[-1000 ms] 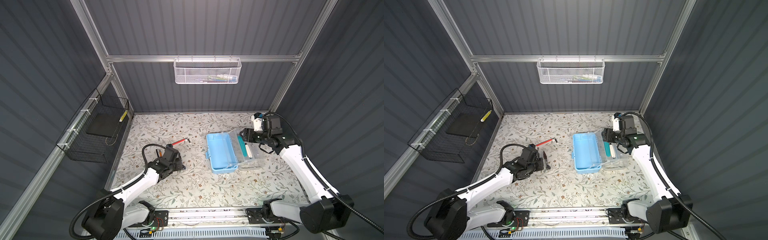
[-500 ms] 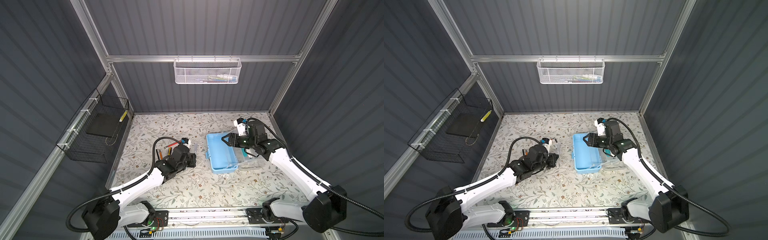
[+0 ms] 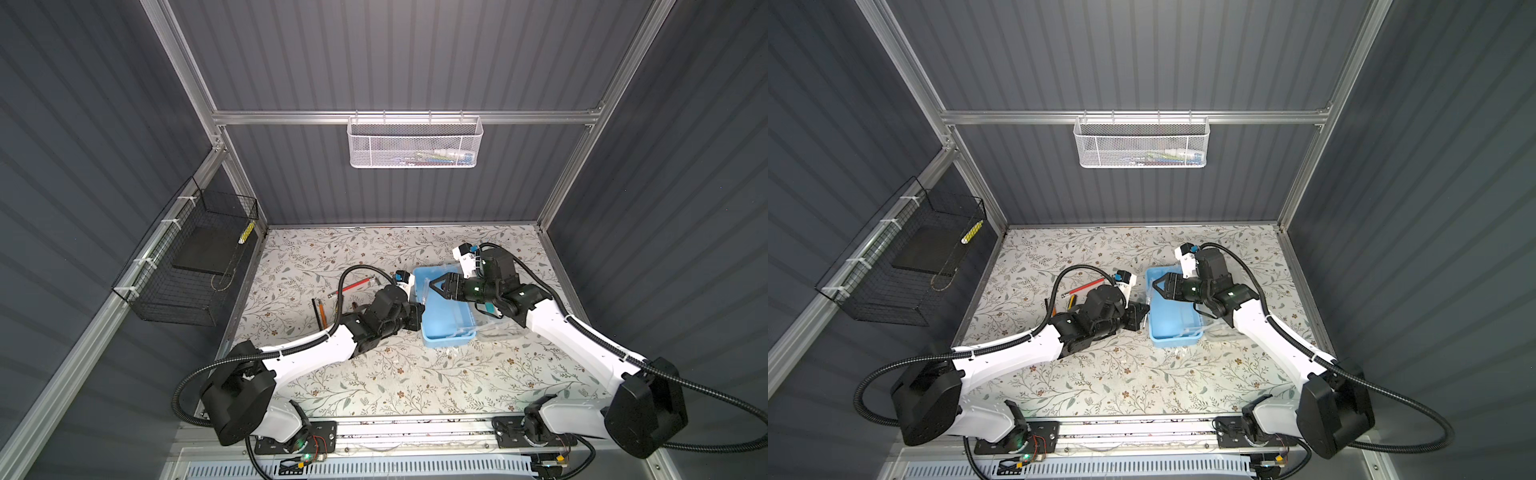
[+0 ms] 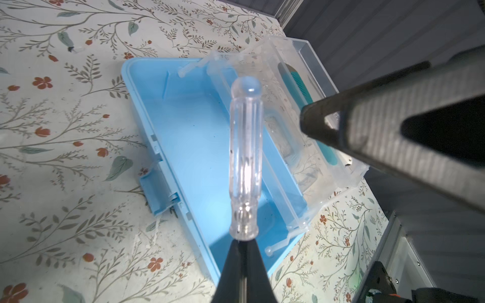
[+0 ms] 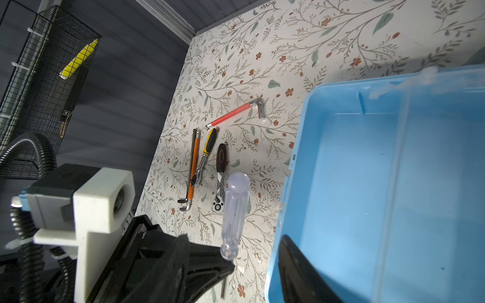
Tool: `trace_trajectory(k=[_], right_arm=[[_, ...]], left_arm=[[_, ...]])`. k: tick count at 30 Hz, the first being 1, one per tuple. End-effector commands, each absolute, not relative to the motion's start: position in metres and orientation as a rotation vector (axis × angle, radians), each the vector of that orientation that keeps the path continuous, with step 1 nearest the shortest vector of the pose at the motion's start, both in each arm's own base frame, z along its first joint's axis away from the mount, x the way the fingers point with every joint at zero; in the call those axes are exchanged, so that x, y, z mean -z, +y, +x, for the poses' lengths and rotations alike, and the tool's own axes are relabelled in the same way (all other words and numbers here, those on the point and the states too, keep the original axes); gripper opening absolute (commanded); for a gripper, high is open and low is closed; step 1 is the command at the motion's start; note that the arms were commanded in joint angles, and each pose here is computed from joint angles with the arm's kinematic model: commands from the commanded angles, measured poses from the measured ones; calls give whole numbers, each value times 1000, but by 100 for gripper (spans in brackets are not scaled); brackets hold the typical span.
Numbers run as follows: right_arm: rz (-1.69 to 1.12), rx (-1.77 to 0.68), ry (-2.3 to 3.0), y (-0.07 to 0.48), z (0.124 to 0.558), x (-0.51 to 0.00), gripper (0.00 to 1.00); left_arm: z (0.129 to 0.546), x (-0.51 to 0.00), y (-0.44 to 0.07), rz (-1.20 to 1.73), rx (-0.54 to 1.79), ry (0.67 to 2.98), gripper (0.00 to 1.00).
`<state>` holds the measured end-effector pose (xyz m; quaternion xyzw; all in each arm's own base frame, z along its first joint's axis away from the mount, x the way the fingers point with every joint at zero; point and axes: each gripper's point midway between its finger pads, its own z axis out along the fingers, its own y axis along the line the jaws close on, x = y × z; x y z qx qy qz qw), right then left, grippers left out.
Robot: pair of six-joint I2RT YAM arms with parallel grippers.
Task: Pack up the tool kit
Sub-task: 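Carry the second clear screwdriver toward the right gripper while right moves to meet it, then grasp the clear screwdriver with the right gripper while the left gripper releases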
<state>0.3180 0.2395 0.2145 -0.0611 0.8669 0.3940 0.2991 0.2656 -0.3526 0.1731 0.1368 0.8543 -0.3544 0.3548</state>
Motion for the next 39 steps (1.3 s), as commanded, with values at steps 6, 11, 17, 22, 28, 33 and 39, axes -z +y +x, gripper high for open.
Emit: trace_trajectory(k=[6, 11, 17, 22, 28, 33, 39], right_arm=[[-186, -1061, 2312, 246, 316, -209, 51], [-180, -1057, 2318, 246, 317, -205, 46], [-172, -1082, 2312, 251, 320, -205, 38], [-165, -1104, 2308, 253, 321, -204, 25], [-158, -1108, 2302, 253, 321, -207, 9], [-162, -1031, 2324, 237, 321, -210, 6], [-53, -678, 2373, 153, 331, -209, 6]], left_arm=[[270, -203, -376, 361, 1017, 2108, 0], [267, -208, -384, 368, 1069, 2092, 0], [264, -205, -392, 373, 1122, 2087, 0], [263, -201, -395, 377, 1136, 2099, 0], [263, -196, -396, 367, 1141, 2115, 16], [263, -190, -384, 354, 1068, 2149, 71], [270, -179, -337, 268, 821, 2173, 100]])
